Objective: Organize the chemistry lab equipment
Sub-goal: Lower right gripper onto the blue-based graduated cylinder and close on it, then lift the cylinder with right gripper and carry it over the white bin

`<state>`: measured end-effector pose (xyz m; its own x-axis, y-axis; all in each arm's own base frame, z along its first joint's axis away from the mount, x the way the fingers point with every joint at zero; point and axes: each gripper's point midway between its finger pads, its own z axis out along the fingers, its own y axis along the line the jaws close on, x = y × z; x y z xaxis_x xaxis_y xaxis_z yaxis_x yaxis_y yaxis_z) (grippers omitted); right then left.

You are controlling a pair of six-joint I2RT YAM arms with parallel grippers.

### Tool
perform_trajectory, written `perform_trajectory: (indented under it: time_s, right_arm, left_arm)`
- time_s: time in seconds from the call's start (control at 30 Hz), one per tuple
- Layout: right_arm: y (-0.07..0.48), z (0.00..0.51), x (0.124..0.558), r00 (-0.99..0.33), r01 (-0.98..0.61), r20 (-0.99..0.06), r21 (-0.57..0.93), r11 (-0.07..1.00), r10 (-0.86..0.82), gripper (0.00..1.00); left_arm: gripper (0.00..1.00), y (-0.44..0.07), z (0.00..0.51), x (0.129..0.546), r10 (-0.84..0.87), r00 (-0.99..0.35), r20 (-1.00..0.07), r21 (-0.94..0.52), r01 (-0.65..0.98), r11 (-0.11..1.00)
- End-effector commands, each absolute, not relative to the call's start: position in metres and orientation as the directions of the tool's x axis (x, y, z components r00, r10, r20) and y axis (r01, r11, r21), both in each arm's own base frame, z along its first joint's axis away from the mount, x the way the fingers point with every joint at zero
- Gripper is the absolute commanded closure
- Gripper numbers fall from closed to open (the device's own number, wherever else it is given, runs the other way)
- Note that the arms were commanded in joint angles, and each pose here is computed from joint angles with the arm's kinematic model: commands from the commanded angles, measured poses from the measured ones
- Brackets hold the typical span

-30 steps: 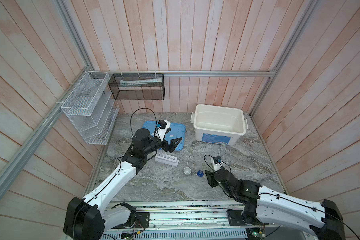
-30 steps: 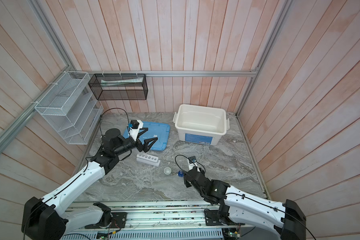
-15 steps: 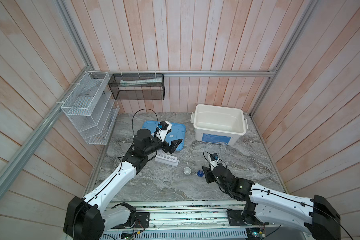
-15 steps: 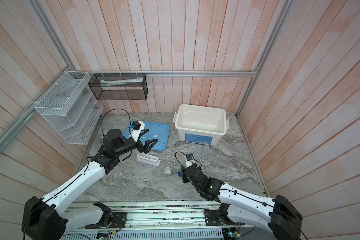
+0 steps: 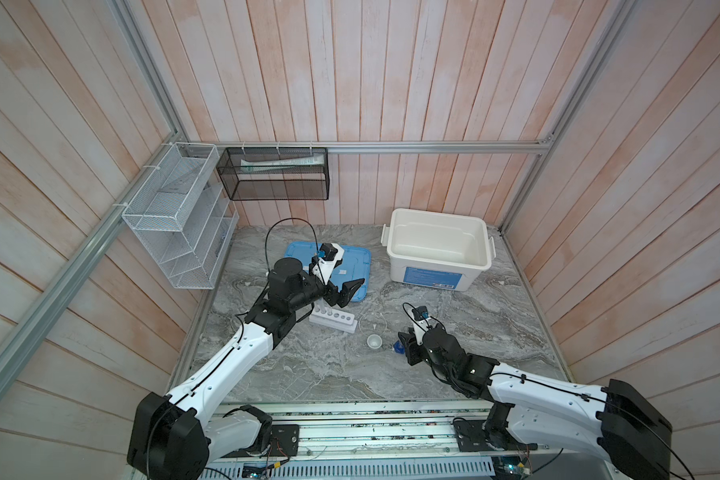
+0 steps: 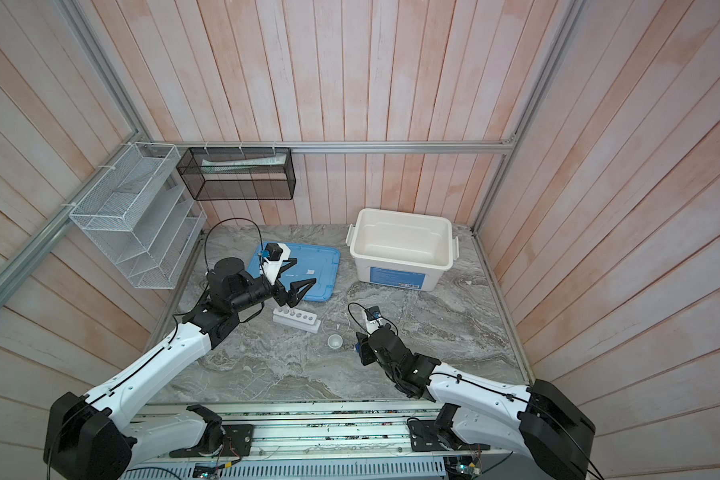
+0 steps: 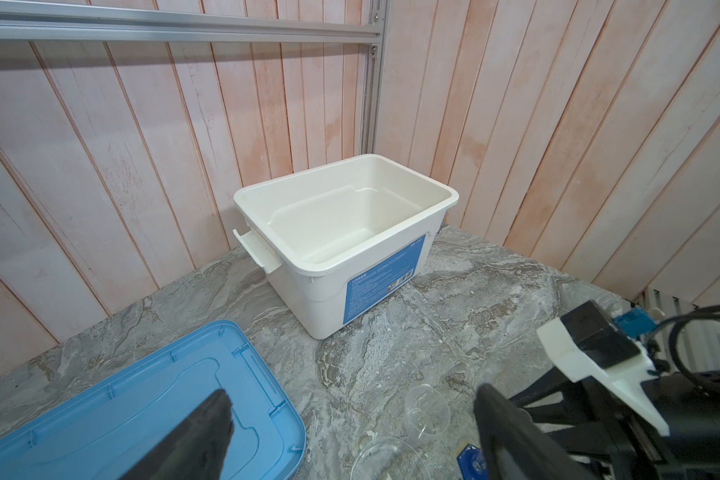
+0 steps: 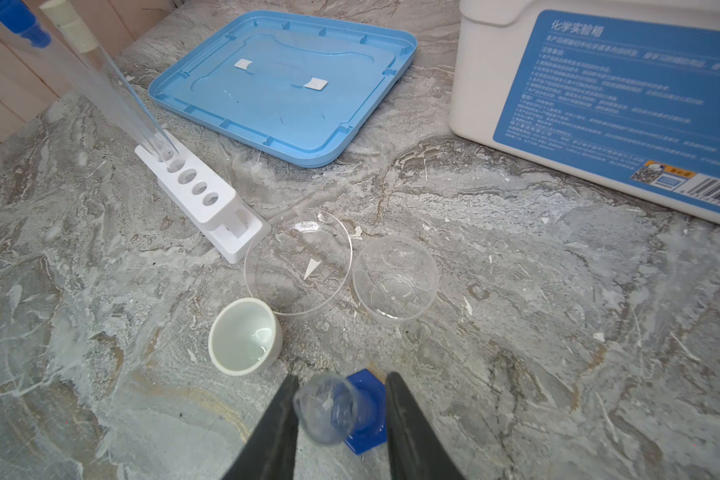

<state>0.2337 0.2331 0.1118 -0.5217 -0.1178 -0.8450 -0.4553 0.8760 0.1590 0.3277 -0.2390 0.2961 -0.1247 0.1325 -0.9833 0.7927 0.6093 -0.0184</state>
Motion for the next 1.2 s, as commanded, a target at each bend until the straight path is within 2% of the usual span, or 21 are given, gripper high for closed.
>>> perform_trajectory:
  time_s: [0.0, 0.1, 0.37, 0.63, 0.93, 1.17]
  right_arm:
    - [0.237, 0.108, 0.238, -0.504, -0.466, -0.854, 0.145, 0.873, -0.127, 0.68]
    - [0.239, 0.104, 0.24, -0.508, -0.469, -0.849, 0.132, 0.873, -0.145, 0.72]
    - [0.245, 0.1, 0.242, -0.515, -0.482, -0.838, 0.108, 0.869, -0.181, 0.93]
    - [0.248, 0.12, 0.235, -0.519, -0.537, -0.813, 0.07, 0.841, -0.264, 0.95]
    - [0.232, 0.252, 0.25, -0.353, -0.564, -0.879, -0.074, 0.822, -0.321, 0.94]
    - [0.209, 0.344, 0.317, -0.234, -0.477, -0.932, -0.138, 0.868, -0.277, 0.94]
  left_arm:
    - [0.08, -0.24, 0.294, 0.329, 0.149, -0.119, -0.982, -0.003, 0.792, 0.611]
    - [0.08, -0.239, 0.295, 0.329, 0.152, -0.117, -0.982, 0.001, 0.79, 0.613]
    - [0.08, -0.238, 0.295, 0.328, 0.155, -0.11, -0.982, 0.008, 0.789, 0.614]
    - [0.08, -0.237, 0.299, 0.327, 0.154, -0.103, -0.983, 0.015, 0.787, 0.617]
    - [0.08, -0.236, 0.307, 0.326, 0.147, -0.099, -0.984, 0.014, 0.783, 0.622]
    - [0.08, -0.231, 0.316, 0.319, 0.136, -0.109, -0.985, 0.002, 0.774, 0.633]
